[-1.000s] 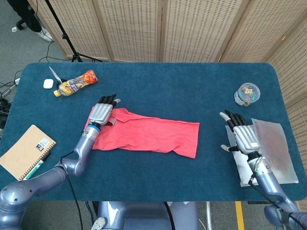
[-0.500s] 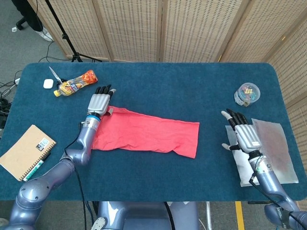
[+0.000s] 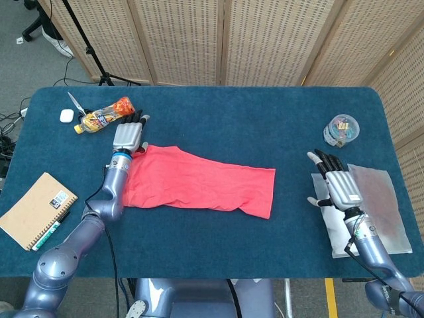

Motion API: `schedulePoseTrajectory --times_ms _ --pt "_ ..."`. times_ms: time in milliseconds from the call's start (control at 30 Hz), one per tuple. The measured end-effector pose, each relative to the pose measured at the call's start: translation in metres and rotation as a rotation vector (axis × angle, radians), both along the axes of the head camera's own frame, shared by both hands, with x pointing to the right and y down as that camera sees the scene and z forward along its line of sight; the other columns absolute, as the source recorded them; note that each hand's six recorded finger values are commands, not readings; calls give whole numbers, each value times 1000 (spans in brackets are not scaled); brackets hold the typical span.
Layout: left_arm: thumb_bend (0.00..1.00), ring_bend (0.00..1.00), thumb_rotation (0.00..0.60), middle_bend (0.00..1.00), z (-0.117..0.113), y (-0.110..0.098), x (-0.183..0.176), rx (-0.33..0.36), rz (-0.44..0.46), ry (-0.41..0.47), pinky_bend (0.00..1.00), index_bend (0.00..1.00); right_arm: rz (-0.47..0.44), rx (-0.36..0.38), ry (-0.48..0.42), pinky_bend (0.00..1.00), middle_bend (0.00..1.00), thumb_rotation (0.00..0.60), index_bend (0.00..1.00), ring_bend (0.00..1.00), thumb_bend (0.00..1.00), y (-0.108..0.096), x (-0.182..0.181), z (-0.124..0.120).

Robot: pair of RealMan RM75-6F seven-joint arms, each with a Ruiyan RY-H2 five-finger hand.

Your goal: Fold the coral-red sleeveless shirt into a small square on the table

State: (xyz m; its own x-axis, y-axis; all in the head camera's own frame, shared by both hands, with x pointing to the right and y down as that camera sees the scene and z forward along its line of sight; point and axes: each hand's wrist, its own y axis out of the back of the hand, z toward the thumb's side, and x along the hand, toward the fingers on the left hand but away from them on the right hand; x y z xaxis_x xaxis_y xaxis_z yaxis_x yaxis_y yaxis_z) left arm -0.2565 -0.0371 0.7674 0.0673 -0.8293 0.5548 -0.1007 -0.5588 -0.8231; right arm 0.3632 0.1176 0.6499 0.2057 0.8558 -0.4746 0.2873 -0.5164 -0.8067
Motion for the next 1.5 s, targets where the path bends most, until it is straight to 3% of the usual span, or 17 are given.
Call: schedulePoseTrajectory --times_ms 133,300,500,667,1067,1500 --pt "366 0 600 0 -12 -1 -5 45 27 37 0 0 -7 1 -4 0 0 600 0 0 101 1 -2 -1" --pt "357 0 600 0 -20 10 -13 35 93 73 0 0 -10 2 -8 0 0 600 0 0 104 2 -3 -3" --pt "357 0 600 0 -35 43 -35 -29 200 105 0 6 -12 3 -12 0 0 600 0 0 105 3 -5 -4" --pt "359 0 600 0 -44 77 -74 -68 274 89 0 124 -13 1 -13 0 0 600 0 0 105 4 -6 -4" --pt "362 0 600 0 -31 97 -116 -90 258 72 0 330 -19 1 -10 0 0 600 0 0 126 5 -8 -4" --pt "362 0 600 0 -16 110 -127 -95 266 90 0 337 -12 2 -10 0 0 600 0 0 156 5 -9 -3"
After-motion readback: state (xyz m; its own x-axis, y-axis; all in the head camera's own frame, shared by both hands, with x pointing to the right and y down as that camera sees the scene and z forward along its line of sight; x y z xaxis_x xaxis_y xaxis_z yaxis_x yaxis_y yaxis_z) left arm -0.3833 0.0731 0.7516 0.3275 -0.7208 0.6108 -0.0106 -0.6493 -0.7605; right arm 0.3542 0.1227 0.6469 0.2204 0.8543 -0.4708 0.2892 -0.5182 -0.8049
